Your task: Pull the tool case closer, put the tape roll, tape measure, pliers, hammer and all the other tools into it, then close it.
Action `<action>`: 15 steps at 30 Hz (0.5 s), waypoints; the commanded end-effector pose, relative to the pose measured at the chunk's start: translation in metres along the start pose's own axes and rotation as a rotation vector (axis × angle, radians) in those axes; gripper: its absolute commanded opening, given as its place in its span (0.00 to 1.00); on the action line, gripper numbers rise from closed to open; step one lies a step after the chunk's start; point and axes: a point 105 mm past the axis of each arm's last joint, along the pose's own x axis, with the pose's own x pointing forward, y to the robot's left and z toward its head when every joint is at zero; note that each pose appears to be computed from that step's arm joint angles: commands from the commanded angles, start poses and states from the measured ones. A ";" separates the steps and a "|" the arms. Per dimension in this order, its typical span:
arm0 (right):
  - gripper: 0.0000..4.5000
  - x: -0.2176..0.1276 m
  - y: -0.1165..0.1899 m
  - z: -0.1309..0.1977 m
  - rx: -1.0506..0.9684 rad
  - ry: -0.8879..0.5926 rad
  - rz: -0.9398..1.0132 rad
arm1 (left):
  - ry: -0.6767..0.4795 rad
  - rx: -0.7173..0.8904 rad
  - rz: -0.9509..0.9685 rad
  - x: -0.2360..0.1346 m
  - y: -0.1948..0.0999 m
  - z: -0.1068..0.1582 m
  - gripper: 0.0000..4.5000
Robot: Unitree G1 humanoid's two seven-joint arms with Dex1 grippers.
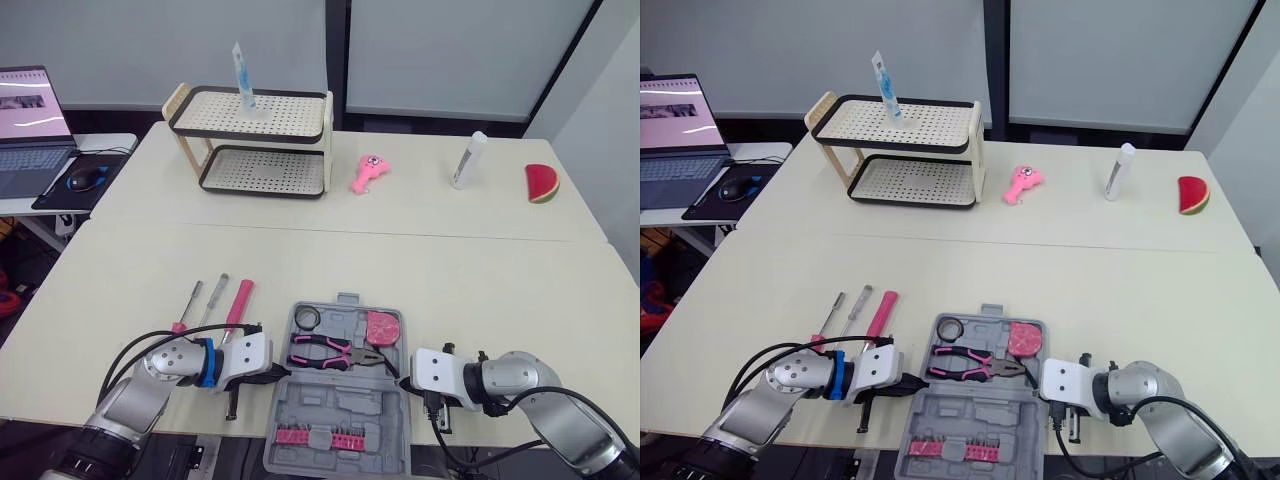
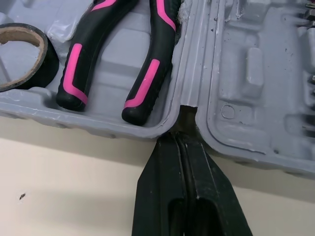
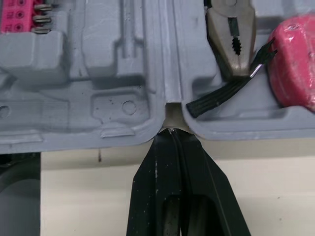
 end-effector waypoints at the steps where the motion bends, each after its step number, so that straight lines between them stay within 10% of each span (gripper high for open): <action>1: 0.00 0.001 0.000 0.012 -0.018 -0.041 0.003 | -0.006 0.013 -0.030 0.013 -0.007 0.003 0.00; 15: 0.00 0.001 -0.006 0.019 -0.001 -0.064 -0.019 | -0.042 0.024 -0.023 0.026 -0.002 0.020 0.00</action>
